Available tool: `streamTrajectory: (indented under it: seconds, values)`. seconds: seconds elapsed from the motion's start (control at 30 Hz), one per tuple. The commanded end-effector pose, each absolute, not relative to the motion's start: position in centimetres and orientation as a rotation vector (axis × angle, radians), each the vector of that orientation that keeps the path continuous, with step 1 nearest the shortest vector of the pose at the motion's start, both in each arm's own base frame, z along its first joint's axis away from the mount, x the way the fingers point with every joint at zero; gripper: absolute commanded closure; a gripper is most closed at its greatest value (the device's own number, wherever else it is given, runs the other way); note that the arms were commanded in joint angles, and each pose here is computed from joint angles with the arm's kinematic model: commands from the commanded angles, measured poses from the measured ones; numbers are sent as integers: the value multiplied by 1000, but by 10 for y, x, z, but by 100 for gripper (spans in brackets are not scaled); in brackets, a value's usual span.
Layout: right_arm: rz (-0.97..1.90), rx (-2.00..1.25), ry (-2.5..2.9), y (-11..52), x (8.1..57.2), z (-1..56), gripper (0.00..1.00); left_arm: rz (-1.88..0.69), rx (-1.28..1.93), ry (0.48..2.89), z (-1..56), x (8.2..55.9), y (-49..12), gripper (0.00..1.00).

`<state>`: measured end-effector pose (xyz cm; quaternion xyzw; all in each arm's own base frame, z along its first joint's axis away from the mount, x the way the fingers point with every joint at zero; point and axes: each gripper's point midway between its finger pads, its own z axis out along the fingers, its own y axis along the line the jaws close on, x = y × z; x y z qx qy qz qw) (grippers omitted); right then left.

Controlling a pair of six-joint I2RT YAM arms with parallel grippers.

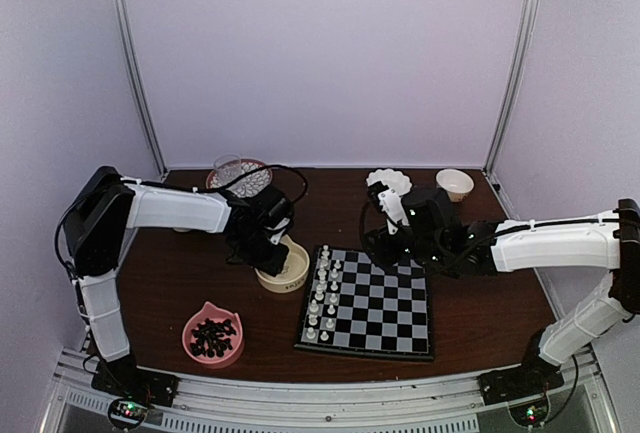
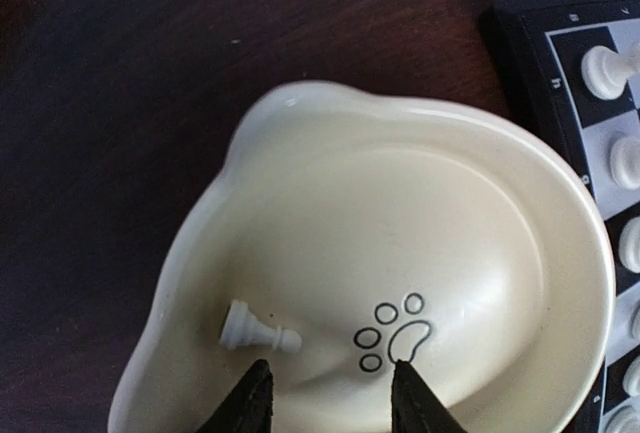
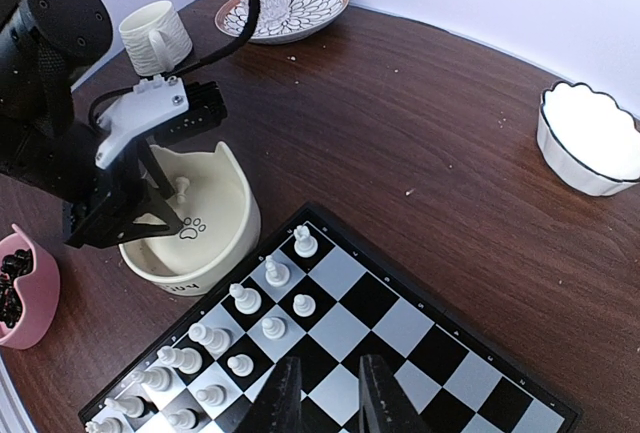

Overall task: Set up the chess pieces on the board
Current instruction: Pick up the pawn from the storage box.

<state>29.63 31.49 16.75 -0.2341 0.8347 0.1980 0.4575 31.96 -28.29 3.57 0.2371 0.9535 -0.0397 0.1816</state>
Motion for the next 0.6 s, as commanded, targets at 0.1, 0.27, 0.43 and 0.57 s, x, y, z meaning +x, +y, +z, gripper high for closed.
streamTrajectory:
  seconds: [0.1,0.27,0.43,0.57]
  values:
    - [494,-575,2034,319,300,177,77,-115,401,2676,36,334,-291,56]
    - [494,-576,2036,319,299,176,77,25,197,2668,31,341,-274,56]
    - [498,-578,2038,320,300,176,77,71,123,2631,32,347,-269,55]
    - [505,-580,2039,322,299,175,77,70,141,2622,28,351,-273,55]
